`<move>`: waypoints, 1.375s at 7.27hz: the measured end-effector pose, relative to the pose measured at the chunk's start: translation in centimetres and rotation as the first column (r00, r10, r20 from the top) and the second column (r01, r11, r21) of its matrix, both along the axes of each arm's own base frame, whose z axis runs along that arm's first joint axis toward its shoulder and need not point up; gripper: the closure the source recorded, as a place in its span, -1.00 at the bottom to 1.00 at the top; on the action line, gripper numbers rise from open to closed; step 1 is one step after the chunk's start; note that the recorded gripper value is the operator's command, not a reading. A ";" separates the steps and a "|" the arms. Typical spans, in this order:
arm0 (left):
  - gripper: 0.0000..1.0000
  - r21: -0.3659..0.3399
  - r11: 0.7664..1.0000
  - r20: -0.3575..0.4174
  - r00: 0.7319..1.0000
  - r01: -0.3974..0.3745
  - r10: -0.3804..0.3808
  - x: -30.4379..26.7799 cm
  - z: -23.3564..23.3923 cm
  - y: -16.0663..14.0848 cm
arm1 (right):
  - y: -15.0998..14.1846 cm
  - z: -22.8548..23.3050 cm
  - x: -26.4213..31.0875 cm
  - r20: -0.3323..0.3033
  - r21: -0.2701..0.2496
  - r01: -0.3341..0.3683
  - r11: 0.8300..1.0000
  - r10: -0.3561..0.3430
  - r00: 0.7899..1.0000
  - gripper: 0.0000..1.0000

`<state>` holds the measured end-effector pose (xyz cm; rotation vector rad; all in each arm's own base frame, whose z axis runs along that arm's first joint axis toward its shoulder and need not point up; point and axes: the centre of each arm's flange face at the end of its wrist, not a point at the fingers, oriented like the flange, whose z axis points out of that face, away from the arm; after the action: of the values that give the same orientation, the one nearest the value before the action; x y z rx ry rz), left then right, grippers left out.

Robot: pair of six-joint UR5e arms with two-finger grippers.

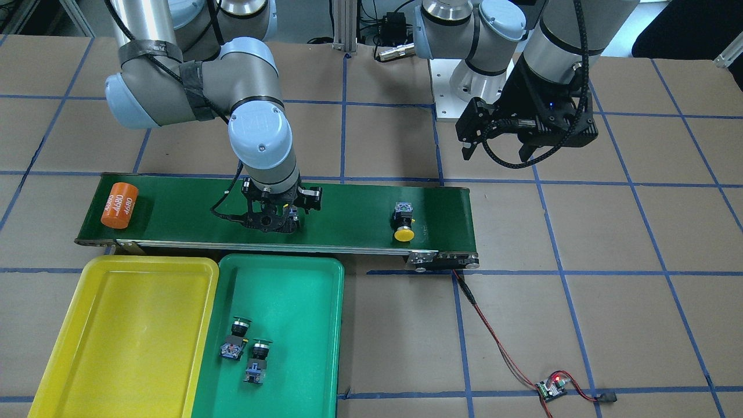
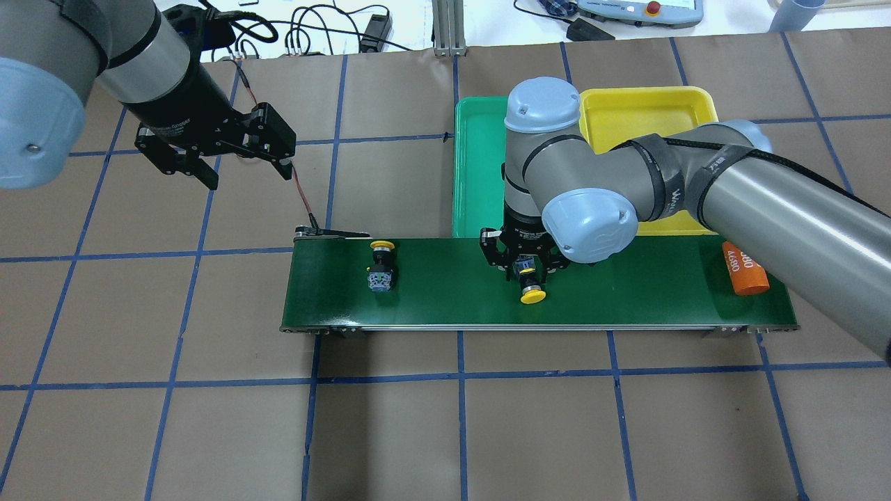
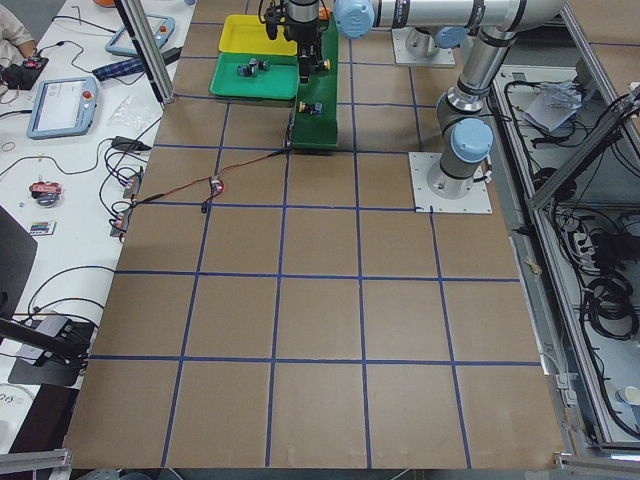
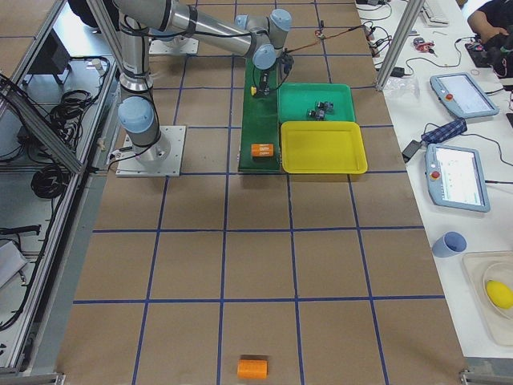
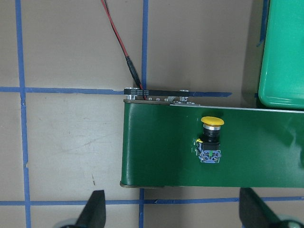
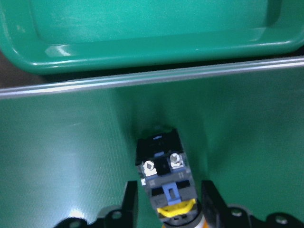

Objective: Sort buttons by color to trays
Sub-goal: 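Grasp the yellow-capped button on the conveyor with the right gripper while the left withdraws, then carry the yellow button into the yellow tray and open the right gripper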

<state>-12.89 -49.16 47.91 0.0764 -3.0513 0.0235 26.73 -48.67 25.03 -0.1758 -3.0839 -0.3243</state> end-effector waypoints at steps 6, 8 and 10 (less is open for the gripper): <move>-1.00 -0.046 0.999 0.017 1.000 0.018 -0.017 -2.6 2.4 0.3 | -6.1 7.7 -7.8 -0.015 -0.137 0.020 0.990 -0.023 1.000 1.00; -1.00 -0.062 0.998 0.022 1.000 0.009 -0.007 -3.3 3.4 0.3 | -9.7 8.9 -14.4 -0.005 -0.205 0.012 0.979 -0.013 1.000 1.00; -1.00 -0.075 0.997 0.022 1.000 0.009 -0.007 -3.4 4.3 0.3 | -13.6 8.8 -16.5 -0.010 -0.260 0.003 0.965 -0.006 1.000 1.00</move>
<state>-16.26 -48.90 52.21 0.0595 -3.0680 0.1390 10.18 -62.29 33.86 -0.1907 -3.1043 0.0845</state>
